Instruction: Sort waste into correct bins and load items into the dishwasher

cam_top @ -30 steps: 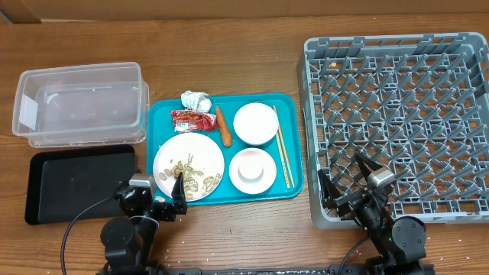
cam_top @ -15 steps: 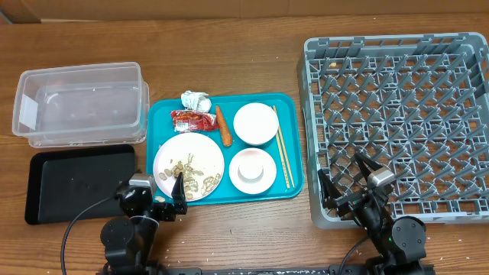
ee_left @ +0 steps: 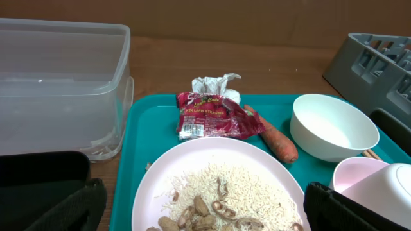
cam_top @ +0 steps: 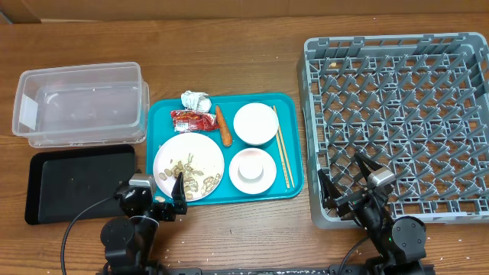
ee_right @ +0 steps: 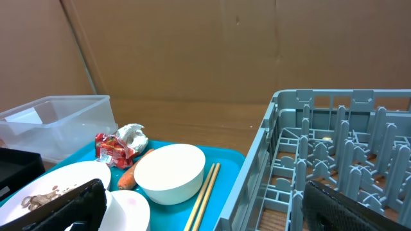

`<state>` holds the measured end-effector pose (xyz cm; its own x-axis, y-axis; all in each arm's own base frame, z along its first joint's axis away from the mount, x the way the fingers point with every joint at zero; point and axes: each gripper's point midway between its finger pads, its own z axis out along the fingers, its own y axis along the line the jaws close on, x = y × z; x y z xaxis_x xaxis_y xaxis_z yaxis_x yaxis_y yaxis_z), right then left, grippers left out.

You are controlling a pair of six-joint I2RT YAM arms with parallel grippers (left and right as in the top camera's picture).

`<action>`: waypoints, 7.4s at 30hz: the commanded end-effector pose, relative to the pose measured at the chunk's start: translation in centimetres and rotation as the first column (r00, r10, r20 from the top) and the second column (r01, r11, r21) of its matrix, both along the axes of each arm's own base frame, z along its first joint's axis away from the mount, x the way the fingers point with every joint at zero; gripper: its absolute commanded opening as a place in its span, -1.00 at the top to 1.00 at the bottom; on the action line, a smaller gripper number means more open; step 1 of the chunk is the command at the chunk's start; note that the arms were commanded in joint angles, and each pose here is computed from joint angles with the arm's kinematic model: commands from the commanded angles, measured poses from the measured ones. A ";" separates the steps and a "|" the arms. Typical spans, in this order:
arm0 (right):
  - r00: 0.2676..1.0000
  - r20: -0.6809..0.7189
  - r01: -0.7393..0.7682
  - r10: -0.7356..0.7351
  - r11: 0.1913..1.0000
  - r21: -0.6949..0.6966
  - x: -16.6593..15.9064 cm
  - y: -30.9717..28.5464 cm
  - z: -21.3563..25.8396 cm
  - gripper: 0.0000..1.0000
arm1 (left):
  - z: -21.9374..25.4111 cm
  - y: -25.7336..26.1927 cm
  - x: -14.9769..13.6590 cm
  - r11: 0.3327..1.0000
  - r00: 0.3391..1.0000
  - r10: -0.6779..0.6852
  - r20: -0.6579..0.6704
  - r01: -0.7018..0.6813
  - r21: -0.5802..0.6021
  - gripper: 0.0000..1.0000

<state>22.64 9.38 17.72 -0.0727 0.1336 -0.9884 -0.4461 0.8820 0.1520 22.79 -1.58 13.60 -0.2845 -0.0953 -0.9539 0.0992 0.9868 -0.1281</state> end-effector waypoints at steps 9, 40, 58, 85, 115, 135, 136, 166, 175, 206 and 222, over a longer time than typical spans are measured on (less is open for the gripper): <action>1.000 0.007 -0.010 0.010 1.000 0.002 -0.1 0.2 -0.1 -1.00 | -0.1 -0.1 0.0 1.000 1.000 -0.009 0.008 0.009 0.019 -1.00; 1.000 0.008 -0.010 0.010 1.000 0.001 -0.1 0.2 -0.1 -1.00 | -0.1 -0.1 0.0 1.000 1.000 -0.009 0.008 0.009 0.019 -1.00; 1.000 0.008 -0.010 0.010 1.000 0.001 -0.1 0.2 -0.1 -1.00 | -0.1 -0.1 0.0 1.000 1.000 -0.009 0.008 0.009 0.019 -1.00; 0.988 0.049 -0.151 0.143 0.967 0.207 -1.6 1.9 4.0 -1.00 | 5.8 -7.3 -2.2 0.827 0.932 -0.339 0.130 0.361 -0.431 -1.00; 0.626 -0.779 0.044 0.034 0.996 0.079 2.2 3.1 8.7 -1.00 | 11.2 -4.1 0.5 0.926 0.636 -0.232 -0.736 -0.088 -0.368 -0.96; 0.437 -0.869 -0.095 -0.232 0.949 -0.301 3.0 17.1 -8.2 -0.93 | 23.8 1.3 0.2 0.970 0.824 0.110 -0.556 -0.211 -0.121 -1.00; 0.441 -0.869 -0.107 -0.227 0.948 -0.301 3.2 17.5 -8.6 -0.92 | 24.0 1.3 0.1 0.970 0.828 0.108 -0.550 -0.209 -0.124 -1.00; 0.580 -0.793 0.077 -0.189 0.981 -0.177 3.5 10.4 4.8 -0.13 | 23.2 1.1 -1.0 0.970 0.802 0.105 -0.588 -0.214 -0.119 -1.00; 0.445 -0.762 0.343 -0.470 0.876 -0.339 4.1 -2.0 4.6 -0.13 | 23.2 1.1 -0.9 0.970 0.803 0.105 -0.587 -0.214 -0.119 -1.00; 0.529 -0.829 0.053 -0.184 0.981 -0.184 7.5 10.3 3.5 -0.47 | 23.8 -1.1 -0.5 0.966 0.819 -0.024 -0.573 -0.128 -0.224 -1.00; 0.356 -0.888 0.052 -0.291 0.955 -0.292 14.0 13.6 -12.2 -0.35 | 23.8 -1.0 -0.5 0.967 0.819 -0.020 -0.574 -0.131 -0.221 -1.00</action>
<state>35.70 23.16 6.29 -0.9460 0.0657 -0.3175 0.0057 0.9824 0.1865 22.29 -2.22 36.84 -0.7569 -0.3450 -0.5551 -0.1469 0.9174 -0.3699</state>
